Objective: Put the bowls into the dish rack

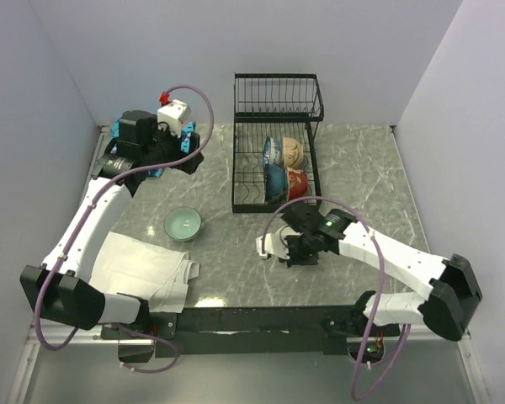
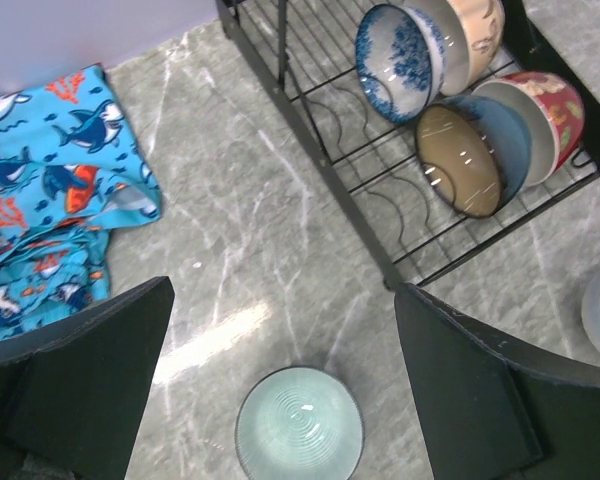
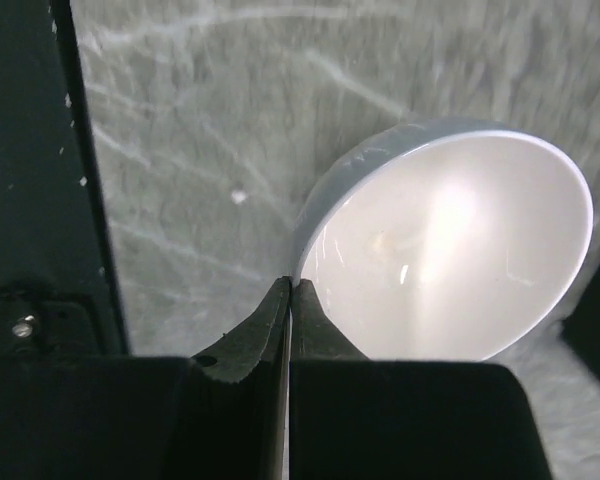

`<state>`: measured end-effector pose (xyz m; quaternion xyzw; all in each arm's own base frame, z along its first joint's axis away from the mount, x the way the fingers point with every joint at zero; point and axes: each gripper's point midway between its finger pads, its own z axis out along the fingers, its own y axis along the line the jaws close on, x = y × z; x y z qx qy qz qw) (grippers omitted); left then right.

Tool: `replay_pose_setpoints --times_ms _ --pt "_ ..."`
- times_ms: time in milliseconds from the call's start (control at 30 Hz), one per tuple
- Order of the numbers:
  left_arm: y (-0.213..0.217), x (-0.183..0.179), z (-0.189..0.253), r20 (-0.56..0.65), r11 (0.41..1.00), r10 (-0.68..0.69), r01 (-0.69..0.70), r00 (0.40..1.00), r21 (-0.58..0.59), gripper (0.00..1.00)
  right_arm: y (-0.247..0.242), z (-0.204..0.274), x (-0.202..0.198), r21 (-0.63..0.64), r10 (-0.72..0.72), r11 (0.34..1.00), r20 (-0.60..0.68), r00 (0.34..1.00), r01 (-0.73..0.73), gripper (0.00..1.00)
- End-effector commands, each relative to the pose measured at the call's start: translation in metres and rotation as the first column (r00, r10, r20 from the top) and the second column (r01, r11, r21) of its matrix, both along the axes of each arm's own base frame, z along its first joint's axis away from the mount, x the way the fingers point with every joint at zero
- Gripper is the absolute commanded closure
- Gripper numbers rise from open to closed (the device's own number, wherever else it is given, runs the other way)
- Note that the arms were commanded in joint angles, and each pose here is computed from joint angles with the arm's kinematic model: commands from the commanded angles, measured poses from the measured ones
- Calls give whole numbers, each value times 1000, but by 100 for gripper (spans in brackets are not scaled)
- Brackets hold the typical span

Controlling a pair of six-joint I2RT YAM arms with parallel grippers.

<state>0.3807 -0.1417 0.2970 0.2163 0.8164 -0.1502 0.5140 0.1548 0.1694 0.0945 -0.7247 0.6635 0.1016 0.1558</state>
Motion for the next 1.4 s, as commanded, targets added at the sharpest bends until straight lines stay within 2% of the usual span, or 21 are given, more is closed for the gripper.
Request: replay_pose_setpoints --times_ms 0,233,533,633,767,867,1067,1200,1267,1367 --pt "13 -16 14 60 999 3 -5 998 36 1 43 23 38 56 98 992 185 978 -110 100" --pt "20 -32 3 48 998 9 -12 999 56 1 64 8 46 18 165 985 205 965 -172 100" --pt "16 -32 -5 20 999 -10 9 1000 46 1 67 -7 45 -11 185 983 189 965 -186 100" --pt "14 -31 -6 15 999 -16 15 1000 39 1 66 -10 45 -11 183 983 188 965 -184 94" --pt "12 -29 -8 5 999 -16 16 1000 31 0 66 -11 46 -2 162 986 200 966 -165 76" --pt "12 -27 -8 1 1000 -17 17 1000 26 1 64 -13 46 -9 162 986 198 967 -164 75" --pt "8 -32 -1 25 997 -66 66 997 31 1 58 -6 40 -8 182 983 202 962 -184 54" --pt "-2 -46 -10 5 989 -148 148 989 23 1 55 6 23 41 209 975 170 963 -219 50" --pt "-2 -54 -21 13 982 -183 182 983 43 1 54 12 14 78 206 972 147 967 -219 44" --pt "-6 -66 -29 29 965 -253 251 967 76 2 52 25 6 127 191 970 127 973 -206 43"
